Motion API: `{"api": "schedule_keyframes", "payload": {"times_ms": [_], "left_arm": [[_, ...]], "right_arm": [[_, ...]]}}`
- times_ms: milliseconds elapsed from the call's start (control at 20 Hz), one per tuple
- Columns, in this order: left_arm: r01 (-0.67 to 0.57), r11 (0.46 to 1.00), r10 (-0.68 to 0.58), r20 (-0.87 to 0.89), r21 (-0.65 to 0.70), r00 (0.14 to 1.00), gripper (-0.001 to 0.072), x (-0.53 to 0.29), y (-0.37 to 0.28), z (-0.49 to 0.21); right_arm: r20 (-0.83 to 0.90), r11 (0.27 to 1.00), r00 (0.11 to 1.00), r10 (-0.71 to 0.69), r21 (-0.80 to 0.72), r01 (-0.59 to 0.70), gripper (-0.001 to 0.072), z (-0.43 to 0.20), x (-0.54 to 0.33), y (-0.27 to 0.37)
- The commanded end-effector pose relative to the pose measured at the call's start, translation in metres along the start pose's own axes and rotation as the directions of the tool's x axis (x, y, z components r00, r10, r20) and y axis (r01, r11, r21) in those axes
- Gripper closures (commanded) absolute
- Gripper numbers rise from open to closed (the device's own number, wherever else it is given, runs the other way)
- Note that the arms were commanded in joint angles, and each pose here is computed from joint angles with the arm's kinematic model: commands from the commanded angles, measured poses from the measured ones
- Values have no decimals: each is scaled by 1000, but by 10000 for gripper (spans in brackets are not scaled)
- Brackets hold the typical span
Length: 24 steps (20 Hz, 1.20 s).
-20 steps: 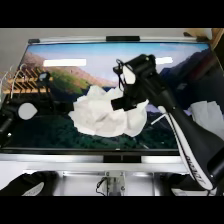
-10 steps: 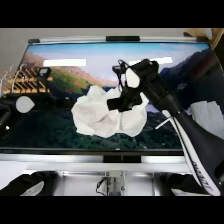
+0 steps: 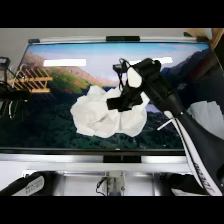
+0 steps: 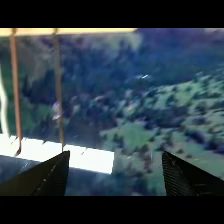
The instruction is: Fold the shirts.
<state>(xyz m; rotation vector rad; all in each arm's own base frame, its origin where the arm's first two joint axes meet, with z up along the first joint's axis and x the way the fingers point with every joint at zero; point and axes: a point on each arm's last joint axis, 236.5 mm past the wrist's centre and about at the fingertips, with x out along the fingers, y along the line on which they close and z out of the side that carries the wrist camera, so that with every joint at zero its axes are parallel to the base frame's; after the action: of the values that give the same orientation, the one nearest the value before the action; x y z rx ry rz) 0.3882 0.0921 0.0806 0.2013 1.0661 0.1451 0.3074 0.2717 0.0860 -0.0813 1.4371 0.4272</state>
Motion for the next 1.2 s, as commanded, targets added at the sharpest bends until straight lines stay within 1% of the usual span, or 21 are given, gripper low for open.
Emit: {"api": "schedule_keyframes", "payload": {"times_ms": [0,150,400,450,700,1150], "left_arm": [[-51,998,45,-167,-35,985,55,42,46,-39],[-33,998,19,-258,-49,966,55,82,48,-60],[-14,999,5,-299,-29,954,64,117,45,-71],[-14,999,3,-305,-32,952,91,121,46,-73],[11,1000,-20,-370,-25,929,91,146,40,-92],[-24,995,-12,-365,-93,931,100,157,65,-103]], "right_arm": [[-13,1000,1000,21,13,-21,647,-3,0,5],[-24,999,999,38,20,-37,647,-6,0,9],[-20,999,999,32,25,-31,647,-5,0,8],[-19,999,999,30,25,-30,647,-5,0,7],[-9,999,999,31,26,-30,647,-2,0,7],[-15,999,999,28,36,-28,647,-4,0,7]]}}
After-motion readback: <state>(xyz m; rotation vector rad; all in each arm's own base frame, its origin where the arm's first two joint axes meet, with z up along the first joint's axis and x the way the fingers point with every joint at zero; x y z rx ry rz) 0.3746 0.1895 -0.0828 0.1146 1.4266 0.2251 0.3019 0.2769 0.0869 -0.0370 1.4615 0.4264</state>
